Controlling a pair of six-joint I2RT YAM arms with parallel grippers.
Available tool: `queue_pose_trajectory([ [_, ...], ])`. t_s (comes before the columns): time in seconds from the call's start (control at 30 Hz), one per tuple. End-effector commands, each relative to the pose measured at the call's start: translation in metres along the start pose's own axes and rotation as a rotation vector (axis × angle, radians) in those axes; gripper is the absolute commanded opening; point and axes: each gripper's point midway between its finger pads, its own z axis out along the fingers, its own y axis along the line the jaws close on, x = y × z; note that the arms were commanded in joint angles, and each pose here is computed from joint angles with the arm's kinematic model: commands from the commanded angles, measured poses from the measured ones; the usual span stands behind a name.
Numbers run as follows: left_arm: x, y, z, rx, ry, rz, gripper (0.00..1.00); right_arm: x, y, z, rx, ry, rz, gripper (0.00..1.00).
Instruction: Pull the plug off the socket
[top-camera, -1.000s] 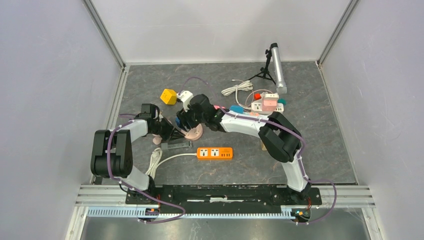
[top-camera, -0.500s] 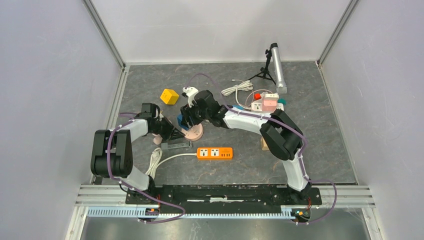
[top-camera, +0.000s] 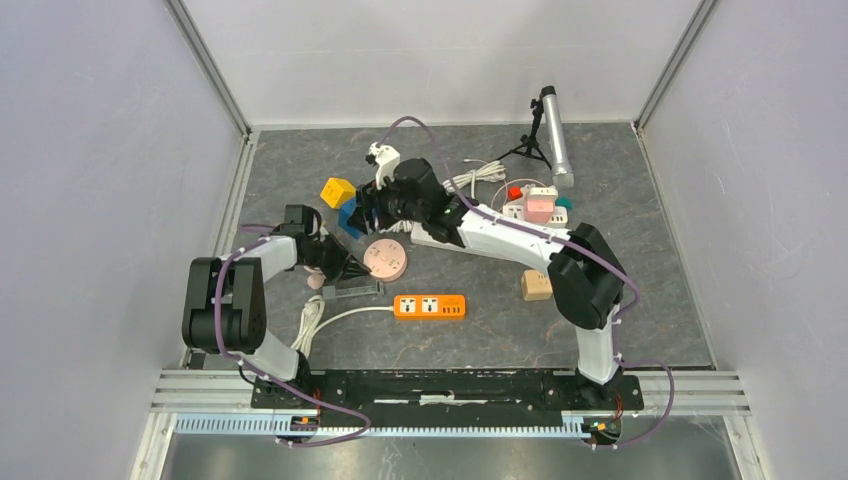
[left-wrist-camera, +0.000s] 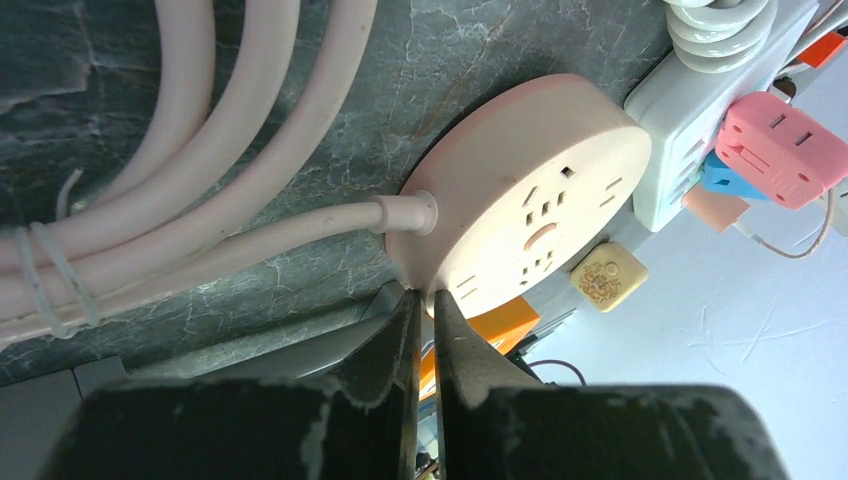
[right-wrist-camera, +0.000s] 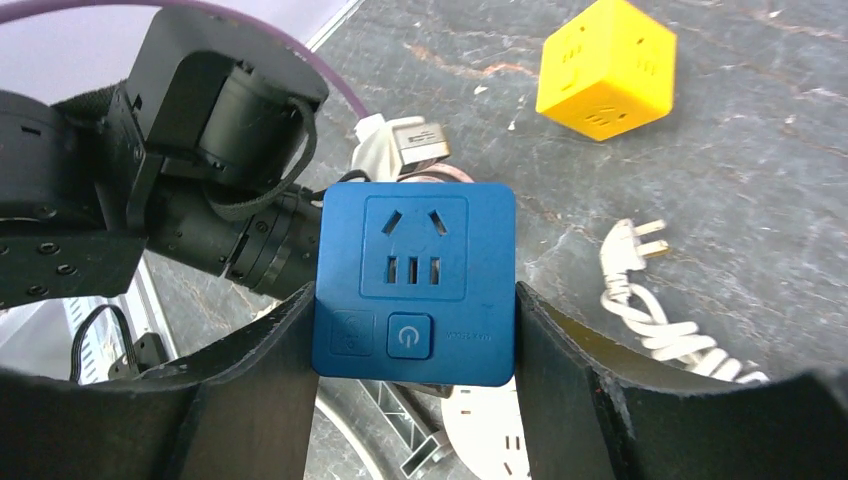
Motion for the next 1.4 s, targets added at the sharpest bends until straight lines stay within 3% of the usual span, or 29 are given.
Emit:
queue_pose_trajectory([
  [0.0,-0.011,0.034,0.006,-0.168,-0.067,0.044,0.16,-0.051,-0.007,-0.029,0.053,-0.131,0.009,0.00],
  [0.23,-0.036,-0.034,-0.027,-0.024,-0.155,0.171,0.32,-0.061,-0.059,-0.094,0.256,-0.181,-0.047,0.00],
  [0.43,-0.056,-0.080,-0.072,0.016,-0.283,0.309,0.45,-0.017,-0.107,-0.157,0.433,-0.030,-0.065,0.01],
  [0.6,-0.075,-0.102,-0.114,-0.020,-0.431,0.425,0.57,0.034,-0.126,-0.208,0.537,0.142,-0.080,0.09],
  [0.7,-0.093,-0.114,-0.152,-0.087,-0.581,0.497,0.71,0.065,-0.122,-0.232,0.544,0.249,-0.059,0.15],
  [0.8,-0.112,-0.123,-0.201,-0.168,-0.778,0.498,0.99,0.092,-0.112,-0.250,0.535,0.362,0.012,0.16],
  [1.07,-0.116,-0.136,-0.259,-0.164,-1.012,0.542,1.00,0.177,-0.087,-0.272,0.421,0.607,0.160,0.15],
  [1.23,-0.113,-0.137,-0.276,-0.136,-1.090,0.543,1.00,0.201,-0.094,-0.280,0.445,0.665,0.146,0.44],
  [1.27,-0.111,-0.140,-0.275,-0.118,-1.078,0.553,1.00,0.206,-0.097,-0.281,0.456,0.678,0.142,0.53],
  [1.37,-0.097,-0.155,-0.261,-0.035,-0.978,0.644,1.00,0.214,-0.102,-0.279,0.458,0.708,0.128,0.69],
])
